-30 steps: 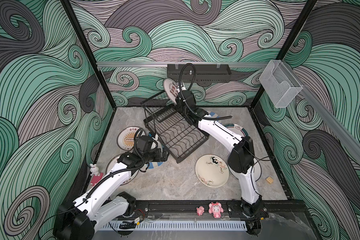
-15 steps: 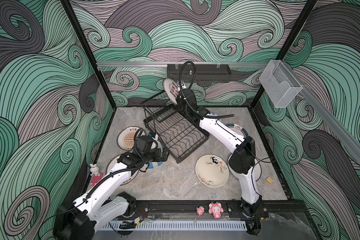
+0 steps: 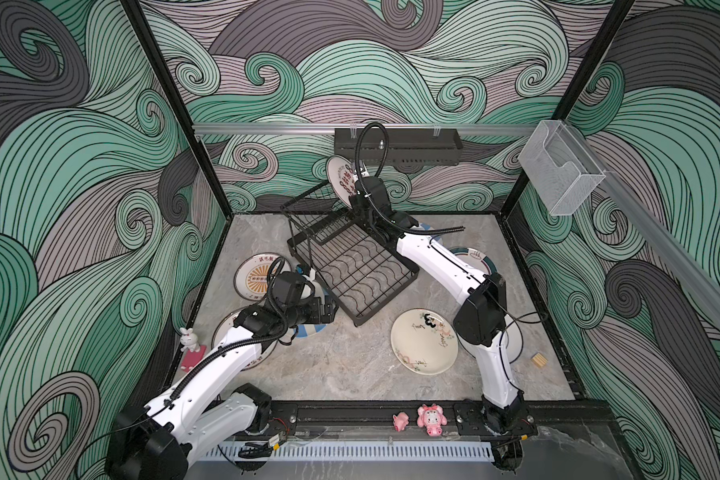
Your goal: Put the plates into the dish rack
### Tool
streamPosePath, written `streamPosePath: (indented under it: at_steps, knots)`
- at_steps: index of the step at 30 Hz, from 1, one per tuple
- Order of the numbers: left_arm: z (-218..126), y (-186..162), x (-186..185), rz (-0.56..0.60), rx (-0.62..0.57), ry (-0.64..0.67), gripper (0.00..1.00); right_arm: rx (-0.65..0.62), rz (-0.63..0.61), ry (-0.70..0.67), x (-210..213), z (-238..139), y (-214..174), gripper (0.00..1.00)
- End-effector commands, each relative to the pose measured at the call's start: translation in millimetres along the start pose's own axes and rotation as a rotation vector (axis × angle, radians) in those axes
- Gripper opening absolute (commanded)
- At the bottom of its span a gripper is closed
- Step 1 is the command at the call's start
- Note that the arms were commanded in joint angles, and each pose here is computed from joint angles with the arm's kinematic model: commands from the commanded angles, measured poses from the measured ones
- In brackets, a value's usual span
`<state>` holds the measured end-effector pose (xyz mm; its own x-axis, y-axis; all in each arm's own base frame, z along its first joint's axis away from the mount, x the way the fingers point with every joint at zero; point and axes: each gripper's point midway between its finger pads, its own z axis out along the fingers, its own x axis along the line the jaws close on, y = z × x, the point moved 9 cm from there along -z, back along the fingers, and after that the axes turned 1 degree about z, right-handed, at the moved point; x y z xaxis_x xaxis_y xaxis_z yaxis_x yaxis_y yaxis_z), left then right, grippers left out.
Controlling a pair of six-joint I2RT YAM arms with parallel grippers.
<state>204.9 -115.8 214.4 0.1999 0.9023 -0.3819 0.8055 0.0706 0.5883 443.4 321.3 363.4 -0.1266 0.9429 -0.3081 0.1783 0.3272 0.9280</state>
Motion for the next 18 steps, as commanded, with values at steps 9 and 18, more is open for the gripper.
streamPosePath:
  at_steps: [9, 18]
  knots:
    - [-2.6, -4.0, -0.5, 0.014, -0.005, -0.025, 0.99, -0.037, -0.036, -0.144, -14.8, -7.1, 28.4, 0.0]
    - [-3.9, -4.7, -0.4, 0.01, -0.001, -0.024, 0.99, 0.009, -0.005, -0.169, -15.1, -14.1, 26.7, 0.0]
